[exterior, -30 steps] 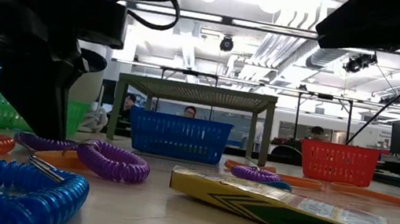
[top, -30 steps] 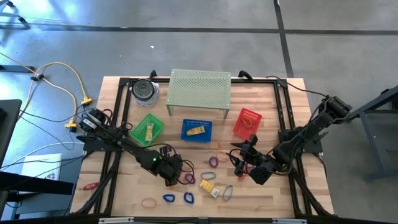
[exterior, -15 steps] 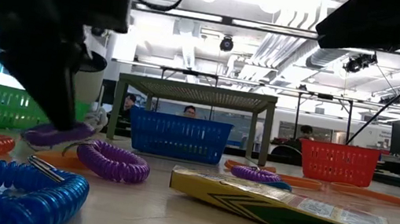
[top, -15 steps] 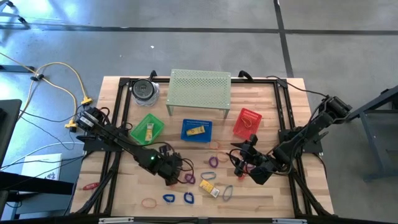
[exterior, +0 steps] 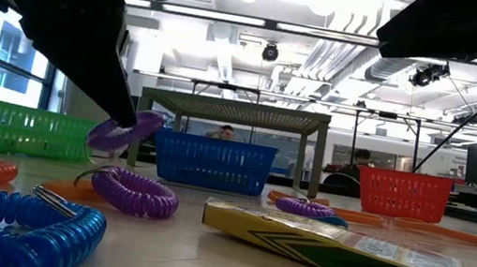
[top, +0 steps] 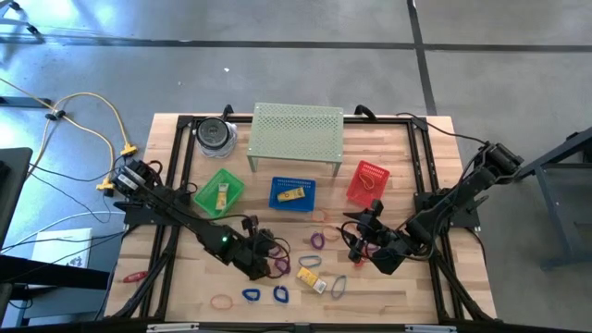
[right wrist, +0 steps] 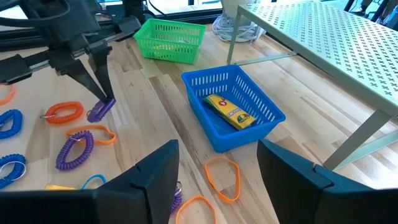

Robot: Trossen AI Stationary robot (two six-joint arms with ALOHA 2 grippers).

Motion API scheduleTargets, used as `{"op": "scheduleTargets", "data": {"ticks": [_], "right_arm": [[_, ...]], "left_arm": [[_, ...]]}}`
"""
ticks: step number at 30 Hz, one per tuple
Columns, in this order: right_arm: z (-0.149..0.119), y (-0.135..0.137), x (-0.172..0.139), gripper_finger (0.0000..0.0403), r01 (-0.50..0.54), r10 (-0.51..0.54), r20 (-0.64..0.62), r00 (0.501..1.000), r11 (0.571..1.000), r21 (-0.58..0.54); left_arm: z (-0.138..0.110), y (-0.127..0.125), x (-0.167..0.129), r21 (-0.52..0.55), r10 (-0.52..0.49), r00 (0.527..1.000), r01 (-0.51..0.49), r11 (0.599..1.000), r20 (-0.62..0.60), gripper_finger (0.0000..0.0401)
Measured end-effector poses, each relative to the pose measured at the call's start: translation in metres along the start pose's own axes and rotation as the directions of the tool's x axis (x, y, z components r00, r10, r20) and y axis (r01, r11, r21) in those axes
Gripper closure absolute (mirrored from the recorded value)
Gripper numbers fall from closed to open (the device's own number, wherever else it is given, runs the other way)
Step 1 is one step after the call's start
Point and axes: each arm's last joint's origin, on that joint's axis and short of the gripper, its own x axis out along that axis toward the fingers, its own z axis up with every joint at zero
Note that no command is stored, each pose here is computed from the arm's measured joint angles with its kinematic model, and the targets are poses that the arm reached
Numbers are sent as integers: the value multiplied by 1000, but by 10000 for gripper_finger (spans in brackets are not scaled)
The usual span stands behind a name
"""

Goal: Pick & Place Office Desk Supplies
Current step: Put the purple spring keychain into the green bin

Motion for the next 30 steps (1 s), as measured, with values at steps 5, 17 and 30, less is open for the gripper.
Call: {"op": "scheduleTargets", "data": {"ticks": [5, 17, 30], "right_arm": [[0, 0, 0, 196, 0, 0, 0, 1000, 1000, -2], [0, 0, 0, 196, 0, 0, 0, 1000, 1000, 3], [0, 0, 0, 196, 0, 0, 0, 1000, 1000, 2]], "left_arm": [[5, -2, -2, -3, -1, 1000, 1, 1000, 18, 394], [25, -17, -18, 37, -62, 995, 60, 998, 76, 394], [25, -17, -18, 41, -62, 995, 59, 997, 73, 394]]}}
